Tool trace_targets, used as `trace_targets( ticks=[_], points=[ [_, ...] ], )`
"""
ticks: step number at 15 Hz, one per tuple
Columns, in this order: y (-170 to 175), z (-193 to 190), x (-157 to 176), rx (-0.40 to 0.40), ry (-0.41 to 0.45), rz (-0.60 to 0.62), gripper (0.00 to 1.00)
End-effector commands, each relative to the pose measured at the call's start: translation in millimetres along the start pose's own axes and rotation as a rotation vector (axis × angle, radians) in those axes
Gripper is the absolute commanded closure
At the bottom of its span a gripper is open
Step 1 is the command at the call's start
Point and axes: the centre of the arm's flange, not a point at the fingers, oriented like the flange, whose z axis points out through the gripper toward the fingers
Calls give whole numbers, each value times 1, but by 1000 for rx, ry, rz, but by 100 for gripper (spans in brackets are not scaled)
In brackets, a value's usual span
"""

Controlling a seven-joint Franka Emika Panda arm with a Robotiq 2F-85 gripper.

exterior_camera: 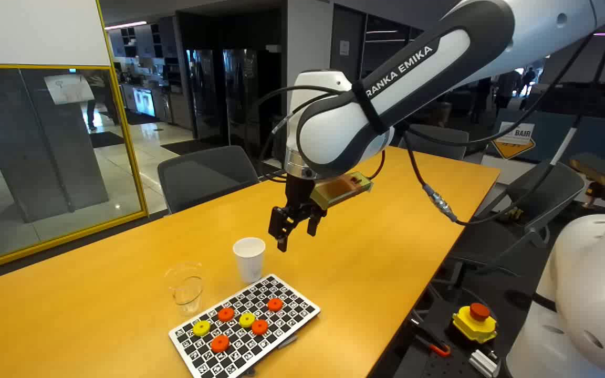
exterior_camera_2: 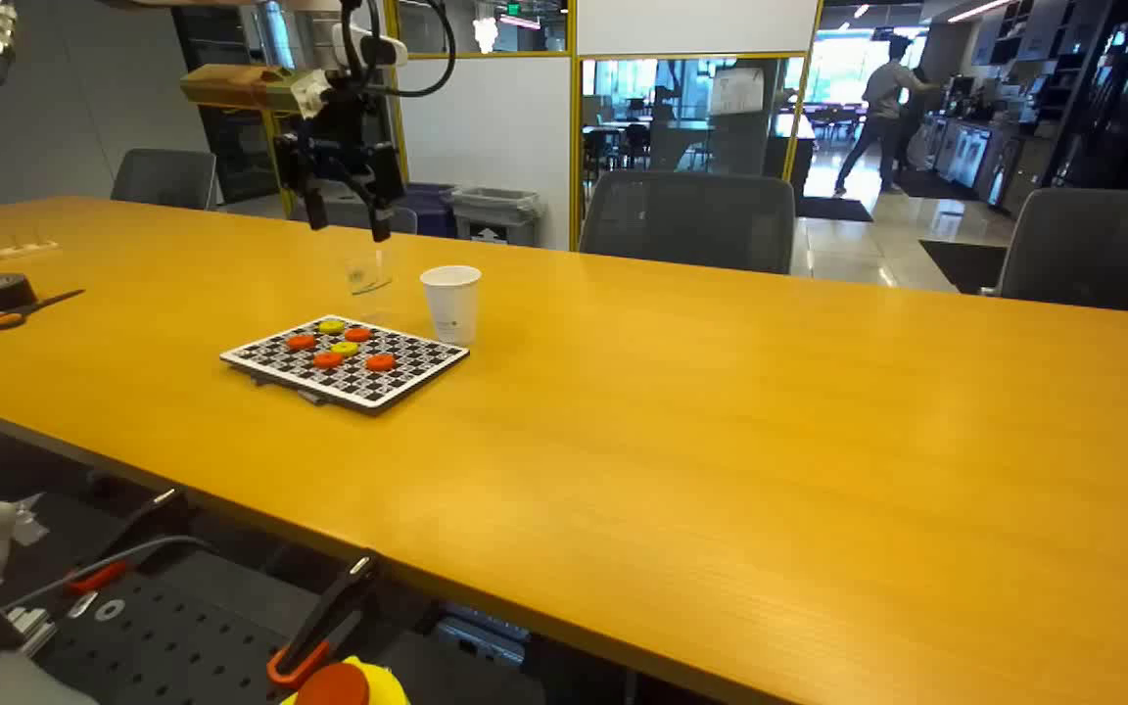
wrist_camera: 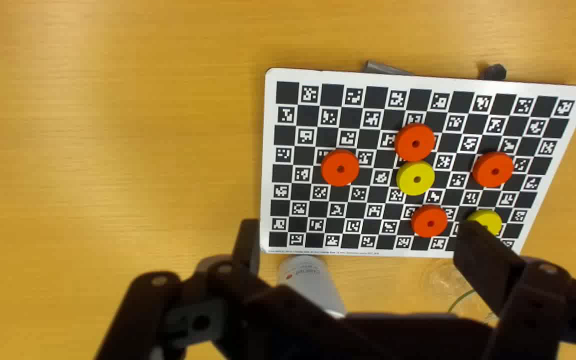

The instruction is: Put the orange rings inside the white cup and the yellow rings inside the clear cup

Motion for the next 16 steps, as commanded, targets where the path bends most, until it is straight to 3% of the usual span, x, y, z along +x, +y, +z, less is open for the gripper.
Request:
trace_targets(
  ticks=[1,7,16],
  points=[
    [0,-2,2,1,5,0,0],
    [0,-3,4,1,10,-1,0],
    [3,55,26,3,-38,37,0]
  ],
)
